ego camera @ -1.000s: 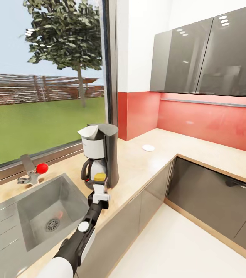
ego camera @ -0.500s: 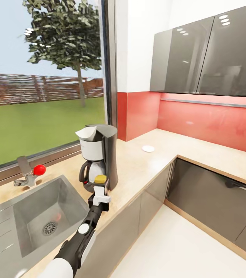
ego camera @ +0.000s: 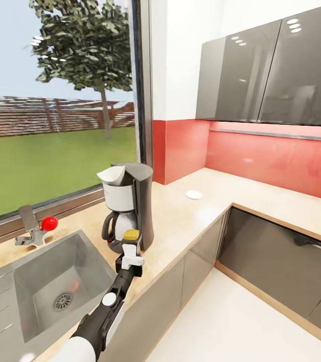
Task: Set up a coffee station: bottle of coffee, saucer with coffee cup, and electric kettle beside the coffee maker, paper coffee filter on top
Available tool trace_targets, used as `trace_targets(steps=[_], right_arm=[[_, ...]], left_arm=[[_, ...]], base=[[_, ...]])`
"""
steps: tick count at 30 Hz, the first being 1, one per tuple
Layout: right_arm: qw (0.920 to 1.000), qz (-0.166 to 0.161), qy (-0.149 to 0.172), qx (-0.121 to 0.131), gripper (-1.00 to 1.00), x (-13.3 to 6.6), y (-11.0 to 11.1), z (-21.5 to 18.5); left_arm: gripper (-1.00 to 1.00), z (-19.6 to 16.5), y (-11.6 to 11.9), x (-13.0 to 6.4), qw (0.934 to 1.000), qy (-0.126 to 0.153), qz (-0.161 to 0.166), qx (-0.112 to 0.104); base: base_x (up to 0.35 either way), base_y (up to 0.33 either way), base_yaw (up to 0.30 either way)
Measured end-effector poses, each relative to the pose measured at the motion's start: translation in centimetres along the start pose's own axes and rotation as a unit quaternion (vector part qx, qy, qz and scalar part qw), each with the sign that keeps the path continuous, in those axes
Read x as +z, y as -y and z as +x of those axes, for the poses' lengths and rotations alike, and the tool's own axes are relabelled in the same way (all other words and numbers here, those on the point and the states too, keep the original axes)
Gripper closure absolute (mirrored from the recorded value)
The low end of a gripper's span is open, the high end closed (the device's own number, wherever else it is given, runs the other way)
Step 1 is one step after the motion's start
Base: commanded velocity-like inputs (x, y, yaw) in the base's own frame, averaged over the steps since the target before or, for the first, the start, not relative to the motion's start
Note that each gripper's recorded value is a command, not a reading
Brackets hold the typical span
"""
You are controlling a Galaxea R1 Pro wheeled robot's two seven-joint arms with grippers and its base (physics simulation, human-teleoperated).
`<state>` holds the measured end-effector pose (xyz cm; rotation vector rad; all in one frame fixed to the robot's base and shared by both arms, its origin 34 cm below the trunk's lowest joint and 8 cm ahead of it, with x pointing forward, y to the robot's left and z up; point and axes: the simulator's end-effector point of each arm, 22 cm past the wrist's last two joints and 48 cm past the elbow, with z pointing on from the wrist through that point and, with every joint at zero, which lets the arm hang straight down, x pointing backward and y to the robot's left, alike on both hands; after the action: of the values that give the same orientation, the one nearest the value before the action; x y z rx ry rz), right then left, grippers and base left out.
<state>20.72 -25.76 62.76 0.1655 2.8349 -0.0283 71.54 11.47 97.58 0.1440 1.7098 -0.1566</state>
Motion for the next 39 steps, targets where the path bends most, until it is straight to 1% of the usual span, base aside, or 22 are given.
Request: trace_targets(steps=[10,11,21,23,24,27,31,39], right_arm=[[1.0000,0.001,-0.001,0.000,-1.00,0.0,0.0,0.1],[1.0000,0.001,-0.001,0.000,-1.00,0.0,0.0,0.1],[1.0000,0.001,-0.001,0.000,-1.00,0.0,0.0,0.1],[1.0000,0.001,-0.001,0.000,-1.00,0.0,0.1,0.1],[1.0000,0.001,-0.001,0.000,-1.00,0.0,0.1,0.1],[1.0000,0.001,-0.001,0.000,-1.00,0.0,0.1,0.1],[1.0000,0.001,-0.001,0.000,-1.00,0.0,0.1,0.1],[1.0000,0.001,-0.001,0.000,-1.00,0.0,0.1,0.1]], left_arm=[[1.00,-0.2,-0.2,0.0,1.0000,0.006,-0.003,0.000],[-1.00,-0.3,-0.2,0.0,1.0000,0.007,-0.003,0.000],[-1.00,-0.2,-0.5,0.0,1.0000,0.007,-0.006,0.000],[-1.00,-0.2,-0.6,0.0,0.9999,0.007,-0.008,-0.007],[-1.00,-0.2,-0.8,0.0,0.9998,0.007,-0.011,-0.016],[-1.00,-0.2,-1.2,-0.1,0.9992,0.008,-0.018,-0.035],[-1.00,-0.2,-1.3,-0.1,0.9990,0.008,-0.019,-0.040],[-1.00,-0.2,-1.2,-0.1,0.9990,0.008,-0.019,-0.041]], base=[[0.002,0.000,0.000],[0.000,0.000,0.000],[0.000,0.000,0.000],[0.000,0.000,0.000],[0.000,0.000,0.000],[0.000,0.000,0.000],[0.000,0.000,0.000],[0.000,0.000,0.000]])
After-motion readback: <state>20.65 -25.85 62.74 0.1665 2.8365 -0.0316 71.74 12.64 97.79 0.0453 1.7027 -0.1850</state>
